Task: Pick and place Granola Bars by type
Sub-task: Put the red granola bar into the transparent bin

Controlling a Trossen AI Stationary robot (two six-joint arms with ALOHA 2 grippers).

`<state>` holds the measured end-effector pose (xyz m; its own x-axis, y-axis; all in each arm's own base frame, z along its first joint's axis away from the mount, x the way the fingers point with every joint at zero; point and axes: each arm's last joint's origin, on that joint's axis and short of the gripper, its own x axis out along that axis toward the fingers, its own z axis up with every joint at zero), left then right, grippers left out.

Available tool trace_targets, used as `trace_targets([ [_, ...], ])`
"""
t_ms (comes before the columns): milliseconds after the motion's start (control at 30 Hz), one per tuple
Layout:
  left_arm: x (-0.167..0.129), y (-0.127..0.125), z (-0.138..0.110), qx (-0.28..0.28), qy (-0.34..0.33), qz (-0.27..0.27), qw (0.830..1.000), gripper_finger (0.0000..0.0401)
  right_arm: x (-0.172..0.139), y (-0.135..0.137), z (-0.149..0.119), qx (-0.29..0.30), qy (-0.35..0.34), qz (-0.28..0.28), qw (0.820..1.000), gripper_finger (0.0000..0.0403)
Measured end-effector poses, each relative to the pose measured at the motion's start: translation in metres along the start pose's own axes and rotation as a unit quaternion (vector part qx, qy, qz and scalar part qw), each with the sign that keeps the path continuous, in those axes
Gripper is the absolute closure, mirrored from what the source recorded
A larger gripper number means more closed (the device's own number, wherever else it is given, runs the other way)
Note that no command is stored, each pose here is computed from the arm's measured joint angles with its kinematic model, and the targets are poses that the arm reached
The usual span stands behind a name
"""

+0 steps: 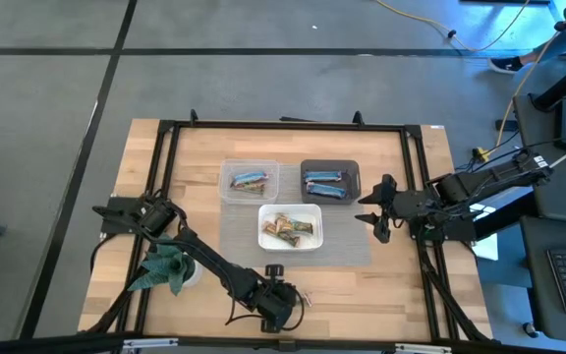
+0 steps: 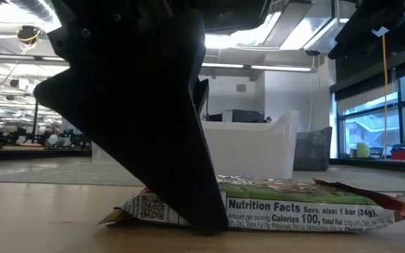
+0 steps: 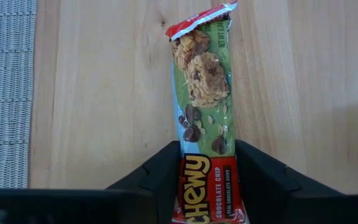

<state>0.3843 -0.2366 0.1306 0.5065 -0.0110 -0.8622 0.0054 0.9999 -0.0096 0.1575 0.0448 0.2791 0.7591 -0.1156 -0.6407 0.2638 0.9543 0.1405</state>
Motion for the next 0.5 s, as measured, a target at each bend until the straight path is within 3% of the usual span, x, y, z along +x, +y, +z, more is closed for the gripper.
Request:
trace_targets([
  [500,-0.0077,0.0024,0.0005,0.007,0.007,0.0,1.0,0.0283,0.0,0.0002,-0.0001,0.0,0.002,0.003,1.0,0.0173],
])
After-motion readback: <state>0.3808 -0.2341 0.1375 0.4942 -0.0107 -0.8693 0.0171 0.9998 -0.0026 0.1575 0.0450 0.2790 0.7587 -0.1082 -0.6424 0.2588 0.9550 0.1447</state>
